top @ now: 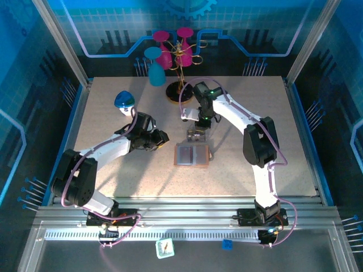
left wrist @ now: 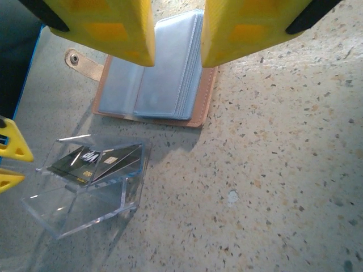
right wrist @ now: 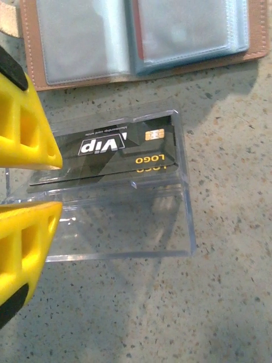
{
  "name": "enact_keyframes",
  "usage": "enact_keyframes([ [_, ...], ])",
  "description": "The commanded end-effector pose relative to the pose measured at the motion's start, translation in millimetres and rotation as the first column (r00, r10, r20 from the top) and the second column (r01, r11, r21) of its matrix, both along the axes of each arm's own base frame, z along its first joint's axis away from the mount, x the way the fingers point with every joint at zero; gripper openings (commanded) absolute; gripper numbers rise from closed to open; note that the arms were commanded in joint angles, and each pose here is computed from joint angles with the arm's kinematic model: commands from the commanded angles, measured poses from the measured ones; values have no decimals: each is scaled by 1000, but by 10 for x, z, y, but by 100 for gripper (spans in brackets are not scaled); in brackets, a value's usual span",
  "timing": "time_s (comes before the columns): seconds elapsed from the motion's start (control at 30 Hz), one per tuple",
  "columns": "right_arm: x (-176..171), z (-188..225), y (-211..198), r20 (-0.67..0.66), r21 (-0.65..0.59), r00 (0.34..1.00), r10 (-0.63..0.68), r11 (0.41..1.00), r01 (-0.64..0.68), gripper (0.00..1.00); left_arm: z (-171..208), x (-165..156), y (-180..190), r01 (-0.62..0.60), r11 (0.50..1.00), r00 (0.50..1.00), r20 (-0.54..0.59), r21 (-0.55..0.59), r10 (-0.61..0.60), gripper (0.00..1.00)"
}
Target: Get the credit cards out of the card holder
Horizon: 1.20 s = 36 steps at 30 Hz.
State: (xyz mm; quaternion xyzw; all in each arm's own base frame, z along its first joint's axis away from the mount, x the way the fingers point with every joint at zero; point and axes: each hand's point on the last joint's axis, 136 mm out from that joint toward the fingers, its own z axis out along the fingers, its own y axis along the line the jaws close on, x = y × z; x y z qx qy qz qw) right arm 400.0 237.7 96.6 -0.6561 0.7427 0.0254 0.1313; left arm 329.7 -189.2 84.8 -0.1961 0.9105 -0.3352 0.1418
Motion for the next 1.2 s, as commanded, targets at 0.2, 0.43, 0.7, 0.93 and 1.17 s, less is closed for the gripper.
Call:
enact_keyframes([
  [0.2,-155,469,141,-44,194,962,-270,942,273,26,-101,26,-233,74,995,996,-43,-72,-77,29],
  [0.43,-298,642,221,-208,354,832,-515,753,555,27,-157,39,-371,104,990,993,-55,-91,-109,30],
  [0.7,-605,457,210,-515,307,552,-656,460,833,23,-194,8,-455,136,987,988,-64,-92,-142,31],
  [0.93,-856,335,380,-735,199,348,-582,305,931,19,-247,-37,-518,154,983,983,-81,-96,-162,31],
  [1.17,-1037,119,446,-791,68,222,-570,279,958,19,-375,-132,-471,146,987,980,-125,-68,-153,28],
])
